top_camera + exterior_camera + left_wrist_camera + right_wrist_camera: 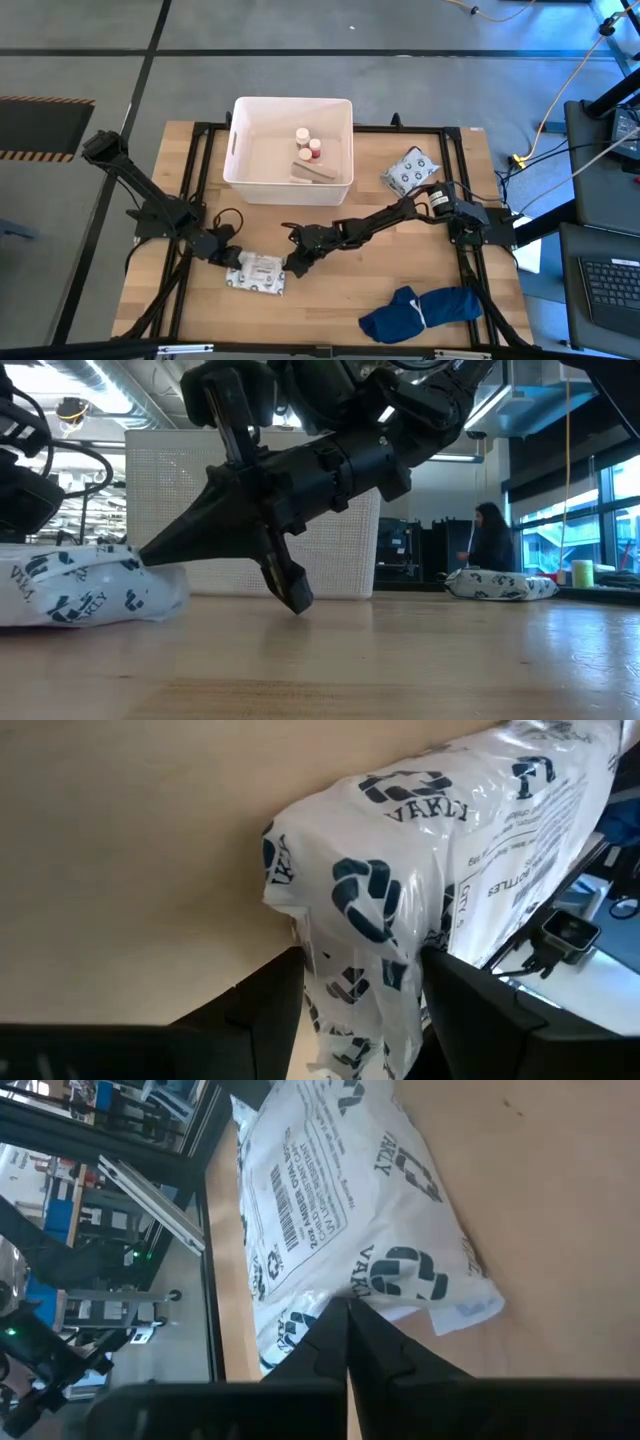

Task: Pick & place medical supplies in basket/bin
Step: Put the bottom mailer bag into the white bin

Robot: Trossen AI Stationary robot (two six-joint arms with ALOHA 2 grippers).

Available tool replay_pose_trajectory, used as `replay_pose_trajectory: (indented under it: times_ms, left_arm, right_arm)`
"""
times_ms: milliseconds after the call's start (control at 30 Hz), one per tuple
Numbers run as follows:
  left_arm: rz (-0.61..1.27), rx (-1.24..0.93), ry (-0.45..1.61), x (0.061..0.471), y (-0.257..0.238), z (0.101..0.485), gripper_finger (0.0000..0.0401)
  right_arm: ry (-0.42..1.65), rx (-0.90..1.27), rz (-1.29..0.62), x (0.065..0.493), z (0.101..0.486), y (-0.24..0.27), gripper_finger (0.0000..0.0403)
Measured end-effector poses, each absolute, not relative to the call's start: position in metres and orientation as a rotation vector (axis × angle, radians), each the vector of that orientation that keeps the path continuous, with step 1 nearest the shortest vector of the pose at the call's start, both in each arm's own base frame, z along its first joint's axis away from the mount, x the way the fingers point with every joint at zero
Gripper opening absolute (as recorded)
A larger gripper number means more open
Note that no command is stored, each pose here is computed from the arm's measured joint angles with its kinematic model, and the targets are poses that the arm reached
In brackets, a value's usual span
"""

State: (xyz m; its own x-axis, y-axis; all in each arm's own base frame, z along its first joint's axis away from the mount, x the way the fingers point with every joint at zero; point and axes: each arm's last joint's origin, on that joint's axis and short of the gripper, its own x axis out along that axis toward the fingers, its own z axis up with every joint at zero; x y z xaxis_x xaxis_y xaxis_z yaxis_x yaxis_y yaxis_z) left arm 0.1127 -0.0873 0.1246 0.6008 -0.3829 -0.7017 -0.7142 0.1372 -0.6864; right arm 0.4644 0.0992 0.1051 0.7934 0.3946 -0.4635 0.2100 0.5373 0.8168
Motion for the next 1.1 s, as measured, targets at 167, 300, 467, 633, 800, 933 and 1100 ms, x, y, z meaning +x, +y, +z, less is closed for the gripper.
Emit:
replay_pose_trajectory:
  times_ms: [167, 300, 467, 633, 800, 933, 1100]
  left_arm:
    - [0.276, -1.465, 0.966, 0.114, -0.088, 0.126, 0.0196]
    - [0.19, -1.462, 0.932, 0.117, -0.091, 0.131, 0.0196]
    - [0.128, -1.461, 0.91, 0.12, -0.093, 0.135, 0.0196]
    - [0.075, -1.466, 0.879, 0.122, -0.095, 0.139, 0.0196]
    - [0.004, -1.504, 0.814, 0.126, -0.097, 0.147, 0.0196]
    - [-0.065, -1.56, 0.759, 0.129, -0.1, 0.157, 0.0199]
    - [0.0, -1.567, 0.649, 0.132, -0.097, 0.158, 0.0216]
  right_arm:
    - [0.682, 1.035, 0.114, 0.464, 0.105, 0.099, 0.0003]
    - [0.708, 1.038, 0.114, 0.463, 0.104, 0.1, 0.0003]
    - [0.725, 1.037, 0.111, 0.462, 0.103, 0.101, 0.0003]
    - [0.732, 1.036, 0.106, 0.461, 0.102, 0.1, 0.0003]
    - [0.775, 1.016, 0.083, 0.459, 0.099, 0.1, 0.0003]
    - [0.766, 1.007, 0.066, 0.459, 0.099, 0.1, 0.0003]
    - [0.686, 1.001, 0.038, 0.463, 0.103, 0.097, 0.0003]
